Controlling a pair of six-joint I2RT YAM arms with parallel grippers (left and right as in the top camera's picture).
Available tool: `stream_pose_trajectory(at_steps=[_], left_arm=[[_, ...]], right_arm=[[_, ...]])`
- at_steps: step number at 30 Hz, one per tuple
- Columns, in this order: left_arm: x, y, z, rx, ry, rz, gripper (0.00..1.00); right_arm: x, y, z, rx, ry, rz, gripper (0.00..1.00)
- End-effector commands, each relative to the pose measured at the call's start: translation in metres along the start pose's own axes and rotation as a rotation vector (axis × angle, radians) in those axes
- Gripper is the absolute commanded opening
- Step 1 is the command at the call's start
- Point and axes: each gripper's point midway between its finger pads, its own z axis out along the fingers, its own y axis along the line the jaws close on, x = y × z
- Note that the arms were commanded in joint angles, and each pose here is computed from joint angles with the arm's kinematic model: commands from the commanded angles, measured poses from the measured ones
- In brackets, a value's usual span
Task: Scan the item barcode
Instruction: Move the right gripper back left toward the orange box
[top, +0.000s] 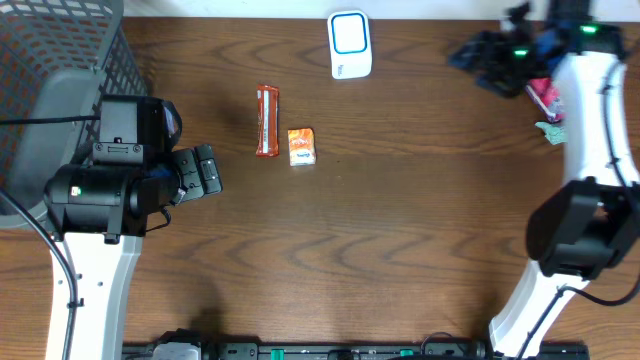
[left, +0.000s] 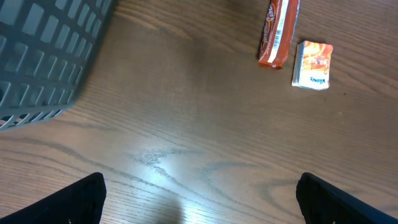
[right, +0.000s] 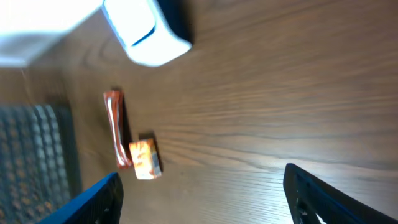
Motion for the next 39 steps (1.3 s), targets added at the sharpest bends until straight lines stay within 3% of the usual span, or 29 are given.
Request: stream_pose_trajectory(at_steps=[1,2,8,16,19,22,29,33,39], left_arm=[[-0.001,0.001,-0.001,-0.002,-0.003,-0.014,0.98],[-0.001,0.001,-0.001,-0.002,-0.003,-0.014,0.98],[-0.001,0.001,-0.001,-0.002,-0.004,-0.014,0.98],[-0.001,0.001,-0.001,-0.002,-0.004,-0.014,0.98],[0.0,0.001,-0.001,-0.002,-0.003,-0.014,0.97],[0.0,0.001,-0.001,-0.002,-0.003,-0.014,0.98],[-0.001,0.001,-0.001,-0.002,-0.004,-0.014,0.98],[0.0,0.001,-0.001,-0.002,-0.003,-0.014,0.98],[-0.001,0.001,-0.001,-0.002,-0.004,-0.014,0.98]], right_arm=[[0.016,0.019,0.028,0.086,0.024,-0.111,0.92],[0.019,0.026,0.033,0.096,0.026,-0.135,0.99],[0.044,0.067,0.057,0.101,0.053,-0.247,0.99],[0.084,0.086,0.104,0.183,0.124,-0.369,0.97],[0.102,0.089,0.127,0.185,0.177,-0.417,0.92],[0.121,0.091,0.155,0.164,0.237,-0.428,0.8],[0.165,0.11,0.198,-0.054,0.402,-0.393,0.78],[0.175,0.108,0.215,-0.105,0.449,-0.368,0.69],[0.194,0.102,0.235,-0.18,0.531,-0.317,0.68]])
